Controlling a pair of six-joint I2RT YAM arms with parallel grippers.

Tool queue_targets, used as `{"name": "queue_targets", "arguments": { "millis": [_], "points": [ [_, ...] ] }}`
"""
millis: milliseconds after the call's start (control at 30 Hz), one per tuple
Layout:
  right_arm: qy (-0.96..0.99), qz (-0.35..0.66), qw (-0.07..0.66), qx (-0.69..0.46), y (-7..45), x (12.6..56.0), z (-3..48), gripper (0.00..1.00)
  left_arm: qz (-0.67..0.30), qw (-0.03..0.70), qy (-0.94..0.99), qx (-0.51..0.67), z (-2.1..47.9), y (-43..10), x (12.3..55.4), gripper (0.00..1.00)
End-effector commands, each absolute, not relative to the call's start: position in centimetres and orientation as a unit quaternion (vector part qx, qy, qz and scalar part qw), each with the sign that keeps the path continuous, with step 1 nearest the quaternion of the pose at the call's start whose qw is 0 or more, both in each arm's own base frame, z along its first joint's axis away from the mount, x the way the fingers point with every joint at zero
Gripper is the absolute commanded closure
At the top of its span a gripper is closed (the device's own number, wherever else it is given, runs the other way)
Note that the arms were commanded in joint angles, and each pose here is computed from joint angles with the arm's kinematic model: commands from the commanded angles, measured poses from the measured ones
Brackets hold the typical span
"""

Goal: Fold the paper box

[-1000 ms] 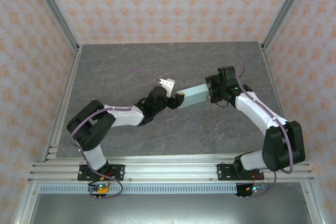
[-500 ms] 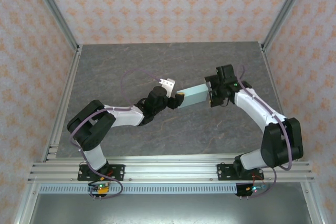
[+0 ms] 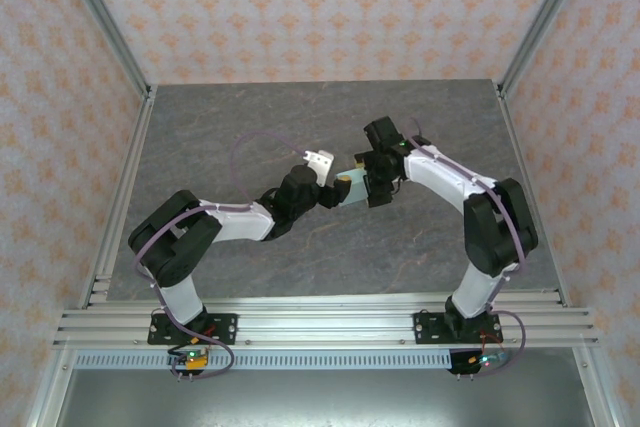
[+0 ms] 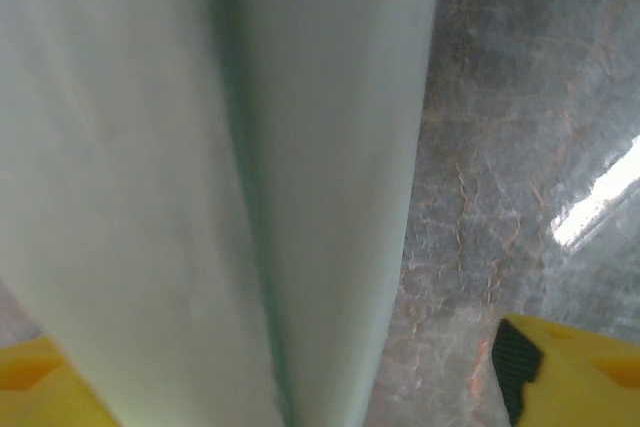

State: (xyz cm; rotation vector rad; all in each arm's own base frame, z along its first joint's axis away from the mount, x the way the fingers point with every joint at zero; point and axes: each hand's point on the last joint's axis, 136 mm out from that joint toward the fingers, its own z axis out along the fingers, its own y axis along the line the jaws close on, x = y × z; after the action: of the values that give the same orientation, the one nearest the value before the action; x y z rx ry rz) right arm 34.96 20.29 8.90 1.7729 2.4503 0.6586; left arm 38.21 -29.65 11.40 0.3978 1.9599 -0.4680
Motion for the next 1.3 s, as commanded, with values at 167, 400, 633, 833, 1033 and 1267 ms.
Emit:
{"name": "queue_targets", "arguments": {
  "millis": [167, 400, 633, 833, 1033, 1267],
  "points": [
    [0.744, 0.324, 0.069, 0.58, 21.3, 37.7, 10.1, 0.49, -0.12, 0.48, 0.851, 0.176, 13.9, -25.1, 36.6, 0.24],
    [0.672, 0.453, 0.156, 0.565, 21.6, 40.2, 10.9, 0.39, -0.157, 0.556, 0.81, 0.098, 24.8, -21.1, 36.7, 0.16],
    [0.707, 0.32, 0.136, 0.616, 16.8, 32.6, 7.3, 0.04, -0.046, 0.5, 0.864, -0.037, 20.2, -12.9, 37.8, 0.01],
    [0.812, 0.198, 0.238, 0.495, 11.3, 28.5, 12.1, 0.01, 0.101, 0.539, 0.831, -0.091, 22.0, -6.3, 35.8, 0.0],
    [0.815, 0.048, 0.503, 0.283, 4.6, 29.9, 23.0, 0.01, 0.138, 0.596, 0.788, -0.067, 24.5, -4.2, 34.2, 0.0],
    [0.744, -0.027, 0.654, 0.132, 2.1, 31.4, 25.8, 0.01, 0.144, 0.566, 0.812, 0.019, 20.7, -3.7, 33.6, 0.0]
  ]
}}
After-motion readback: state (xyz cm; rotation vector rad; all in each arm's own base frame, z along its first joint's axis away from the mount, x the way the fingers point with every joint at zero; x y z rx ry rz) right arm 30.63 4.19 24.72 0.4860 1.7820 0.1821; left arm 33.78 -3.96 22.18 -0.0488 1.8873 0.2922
